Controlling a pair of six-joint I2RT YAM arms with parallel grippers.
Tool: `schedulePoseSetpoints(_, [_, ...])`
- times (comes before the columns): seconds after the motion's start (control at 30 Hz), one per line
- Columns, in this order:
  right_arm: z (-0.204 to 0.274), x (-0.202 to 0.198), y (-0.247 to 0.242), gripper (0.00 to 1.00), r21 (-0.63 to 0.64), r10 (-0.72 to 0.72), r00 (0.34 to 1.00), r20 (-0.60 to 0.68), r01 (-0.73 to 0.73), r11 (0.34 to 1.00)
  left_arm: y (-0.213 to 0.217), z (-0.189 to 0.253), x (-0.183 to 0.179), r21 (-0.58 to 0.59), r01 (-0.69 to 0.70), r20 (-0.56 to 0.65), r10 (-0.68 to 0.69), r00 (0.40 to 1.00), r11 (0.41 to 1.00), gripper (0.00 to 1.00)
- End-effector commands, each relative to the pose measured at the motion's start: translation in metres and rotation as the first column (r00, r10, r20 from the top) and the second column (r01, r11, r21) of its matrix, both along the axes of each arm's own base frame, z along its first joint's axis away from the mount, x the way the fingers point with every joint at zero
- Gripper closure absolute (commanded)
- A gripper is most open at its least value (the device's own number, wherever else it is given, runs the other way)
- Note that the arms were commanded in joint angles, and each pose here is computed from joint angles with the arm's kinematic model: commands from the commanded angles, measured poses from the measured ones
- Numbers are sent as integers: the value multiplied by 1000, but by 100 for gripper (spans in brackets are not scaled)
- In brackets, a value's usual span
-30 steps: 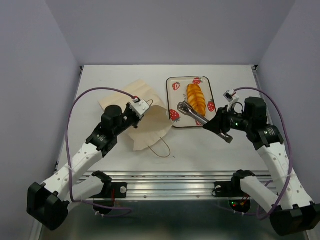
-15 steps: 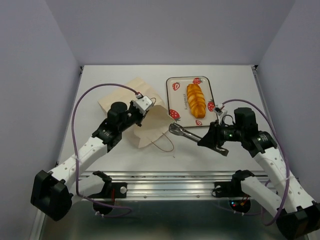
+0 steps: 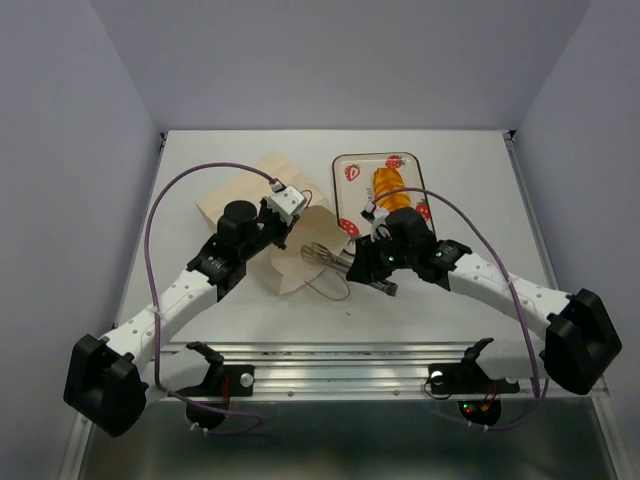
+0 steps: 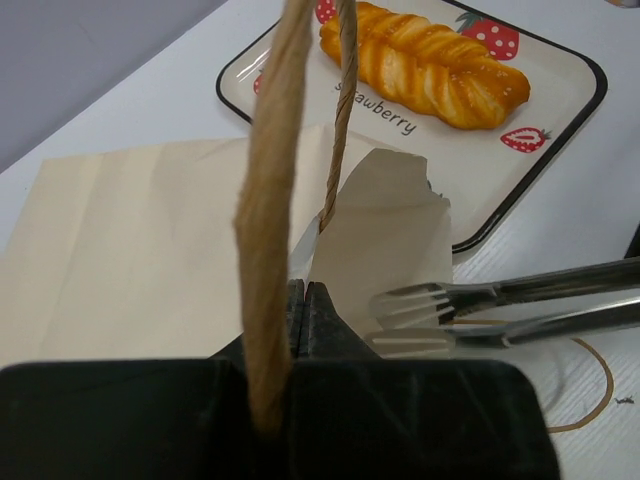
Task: Take the fake bread out of the paper bag
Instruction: Take out the fake bread from the paper bag.
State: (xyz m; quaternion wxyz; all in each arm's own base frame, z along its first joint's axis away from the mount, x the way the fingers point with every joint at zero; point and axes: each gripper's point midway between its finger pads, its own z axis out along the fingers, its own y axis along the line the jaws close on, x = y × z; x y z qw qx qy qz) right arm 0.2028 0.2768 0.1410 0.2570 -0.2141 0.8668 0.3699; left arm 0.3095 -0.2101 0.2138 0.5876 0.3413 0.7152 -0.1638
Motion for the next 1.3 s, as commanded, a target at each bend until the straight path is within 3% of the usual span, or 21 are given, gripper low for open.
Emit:
schedulePoseSetpoints(0.0, [38, 66, 24, 54, 58, -167, 957, 236, 157, 986, -2, 48, 4, -100, -26, 104, 37, 994, 995, 100])
schedulePoseSetpoints(0.23, [44, 88, 46, 53, 123, -175, 908, 380, 138, 983, -1, 49, 5, -103, -42, 105, 53, 993, 994, 100])
schedulePoseSetpoints(0.57, [27, 108, 67, 50, 89, -185, 842, 507, 163, 983, -1, 56, 2, -119, -45, 112, 59, 992, 992, 100])
schedulePoseSetpoints(1.27, [-16, 142, 86, 47, -76, -171, 795, 582, 263, 962, -3, 48, 0, -81, -55, 111, 64, 992, 995, 100])
